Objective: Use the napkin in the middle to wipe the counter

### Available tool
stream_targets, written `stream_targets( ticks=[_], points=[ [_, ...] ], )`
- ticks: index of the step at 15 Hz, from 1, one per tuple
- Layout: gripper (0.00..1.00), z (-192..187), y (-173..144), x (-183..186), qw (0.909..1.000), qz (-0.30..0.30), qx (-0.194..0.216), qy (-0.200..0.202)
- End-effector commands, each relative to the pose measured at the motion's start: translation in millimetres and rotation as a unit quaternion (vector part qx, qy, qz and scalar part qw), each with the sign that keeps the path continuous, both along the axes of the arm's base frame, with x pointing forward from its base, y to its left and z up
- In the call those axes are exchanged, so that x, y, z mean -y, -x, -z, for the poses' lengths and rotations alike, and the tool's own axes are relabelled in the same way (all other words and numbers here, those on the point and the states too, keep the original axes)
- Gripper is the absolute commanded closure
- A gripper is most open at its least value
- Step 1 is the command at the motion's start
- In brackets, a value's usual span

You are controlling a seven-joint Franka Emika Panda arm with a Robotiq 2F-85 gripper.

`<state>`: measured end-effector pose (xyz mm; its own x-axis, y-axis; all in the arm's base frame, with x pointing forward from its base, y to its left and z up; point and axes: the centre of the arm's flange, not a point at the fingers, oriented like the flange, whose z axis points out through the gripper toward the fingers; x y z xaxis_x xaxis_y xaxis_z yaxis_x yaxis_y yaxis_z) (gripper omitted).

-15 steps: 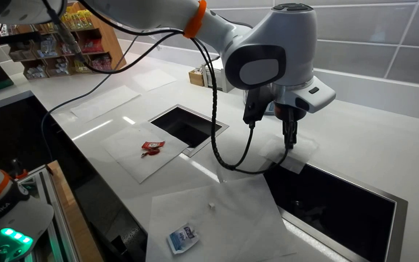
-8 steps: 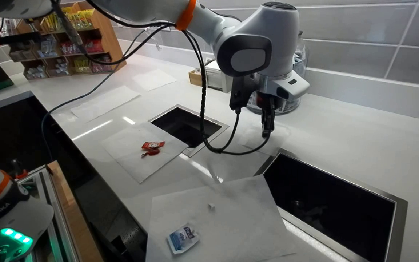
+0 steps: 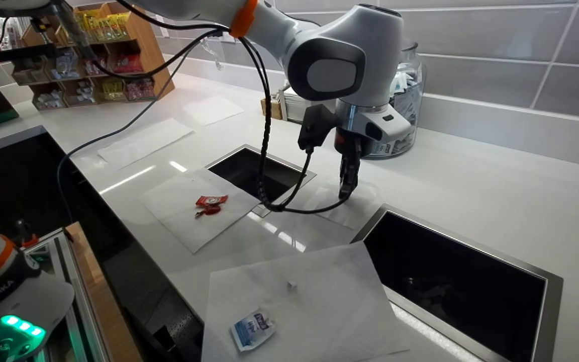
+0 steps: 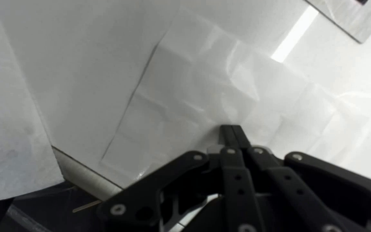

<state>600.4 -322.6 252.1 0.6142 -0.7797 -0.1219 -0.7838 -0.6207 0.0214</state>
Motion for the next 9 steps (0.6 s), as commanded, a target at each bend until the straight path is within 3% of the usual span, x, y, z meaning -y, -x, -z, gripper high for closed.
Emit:
stream_targets(
  ticks=[1, 5, 9],
  points=[
    [1.00, 5.3, 6.6, -22.4, 0.9997, -0.019, -0.013, -0.011],
    [1.00, 2.7, -4.1, -46.0, 0.9988, -0.040, -0.009, -0.027],
    [1.00, 4.8, -22.8, -71.2, 0.9968, -0.077, -0.009, -0.018]
  ],
)
